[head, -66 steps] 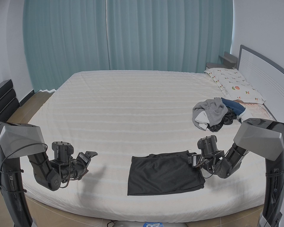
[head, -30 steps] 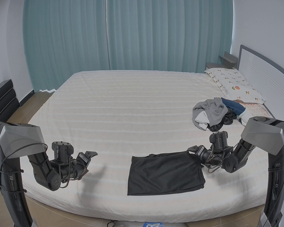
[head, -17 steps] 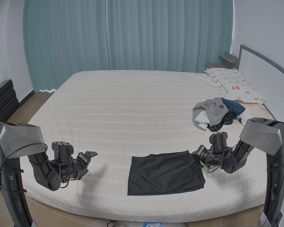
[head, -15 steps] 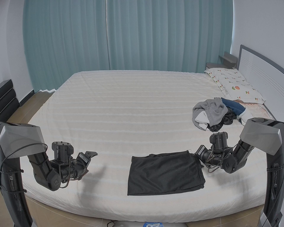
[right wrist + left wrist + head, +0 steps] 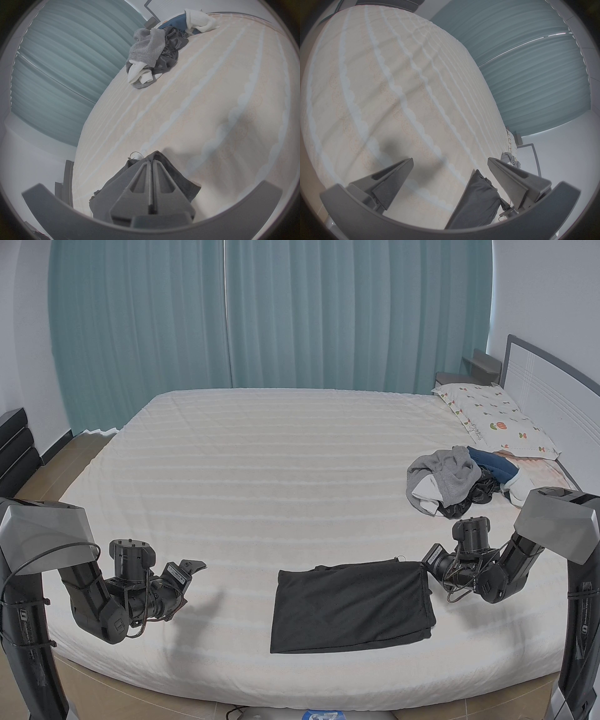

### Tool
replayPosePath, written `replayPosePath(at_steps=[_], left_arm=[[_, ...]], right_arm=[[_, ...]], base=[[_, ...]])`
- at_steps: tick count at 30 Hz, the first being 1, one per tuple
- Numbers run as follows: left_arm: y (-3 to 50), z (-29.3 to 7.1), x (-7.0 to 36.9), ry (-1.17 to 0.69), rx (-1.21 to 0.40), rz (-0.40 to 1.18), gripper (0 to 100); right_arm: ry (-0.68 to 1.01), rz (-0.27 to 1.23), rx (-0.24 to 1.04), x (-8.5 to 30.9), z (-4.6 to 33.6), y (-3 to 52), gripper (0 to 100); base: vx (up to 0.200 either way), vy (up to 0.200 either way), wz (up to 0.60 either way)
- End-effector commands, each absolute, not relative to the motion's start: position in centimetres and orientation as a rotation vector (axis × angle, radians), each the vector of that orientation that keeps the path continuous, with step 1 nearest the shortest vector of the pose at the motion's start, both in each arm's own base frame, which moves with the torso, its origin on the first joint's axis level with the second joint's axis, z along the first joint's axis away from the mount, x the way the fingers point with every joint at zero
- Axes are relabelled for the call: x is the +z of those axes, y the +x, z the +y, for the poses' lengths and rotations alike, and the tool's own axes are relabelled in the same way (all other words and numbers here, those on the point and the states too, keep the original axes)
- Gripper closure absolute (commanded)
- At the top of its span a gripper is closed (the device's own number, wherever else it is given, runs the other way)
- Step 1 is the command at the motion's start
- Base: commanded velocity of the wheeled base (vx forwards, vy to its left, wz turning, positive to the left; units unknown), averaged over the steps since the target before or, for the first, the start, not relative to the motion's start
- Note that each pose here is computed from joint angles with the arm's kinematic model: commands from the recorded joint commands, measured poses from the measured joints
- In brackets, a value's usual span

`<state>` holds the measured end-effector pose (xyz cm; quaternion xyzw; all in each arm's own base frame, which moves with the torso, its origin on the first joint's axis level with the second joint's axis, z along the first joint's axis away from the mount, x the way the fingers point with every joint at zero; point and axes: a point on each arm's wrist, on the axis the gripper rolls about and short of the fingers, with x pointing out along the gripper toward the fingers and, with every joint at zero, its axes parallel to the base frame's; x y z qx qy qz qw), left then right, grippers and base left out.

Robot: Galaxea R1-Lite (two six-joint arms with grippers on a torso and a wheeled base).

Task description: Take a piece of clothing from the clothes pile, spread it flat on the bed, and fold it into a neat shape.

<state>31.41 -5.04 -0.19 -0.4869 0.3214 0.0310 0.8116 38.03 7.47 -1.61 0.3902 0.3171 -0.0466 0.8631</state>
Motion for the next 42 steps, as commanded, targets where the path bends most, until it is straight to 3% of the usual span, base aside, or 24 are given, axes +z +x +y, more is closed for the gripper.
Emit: replayPosePath(at_steps=[1,11,12,21,24,29,36,42], left_arm=[[31.4,-5.0,-0.2,-1.04,0.066,0.686,0],[31.4,-5.0,-0.2,-1.04,0.066,0.686,0],[31.5,-5.0,-0.2,-1.042,0.066,0.684,0],[31.5,-5.0,-0.2,-1.042,0.066,0.684,0],[31.4,-5.0,-0.2,-1.042,0.067,0.686,0],[31.4,-5.0,-0.2,-1.042,0.068,0.685,0],[31.4,-5.0,-0.2,-1.039,0.067,0.685,0],[31.4,-5.0,-0.2,-1.037,0.067,0.686,0]], right_arm=[[0.816,0.66,-0.108,-1.6,7.4,38.0,100],[0.809,0.656,-0.136,-1.9,7.0,38.0,100],[0.81,0.659,-0.138,-2.0,7.0,38.0,0],[0.783,0.709,-0.114,-1.0,6.9,35.5,0],[0.654,0.757,-0.075,-1.3,6.6,33.9,0],[0.585,0.84,0.029,-1.9,6.5,31.8,0],[0.585,0.774,0.1,-2.2,6.5,31.0,0],[0.585,0.769,0.11,-2.4,6.7,31.3,0]], base=[[0.0,0.0,0.0],[0.0,0.0,0.0],[0.0,0.0,0.0],[0.0,0.0,0.0],[0.0,0.0,0.0],[-0.08,0.0,0.0],[-0.2,0.0,0.0],[0.0,0.0,0.0]])
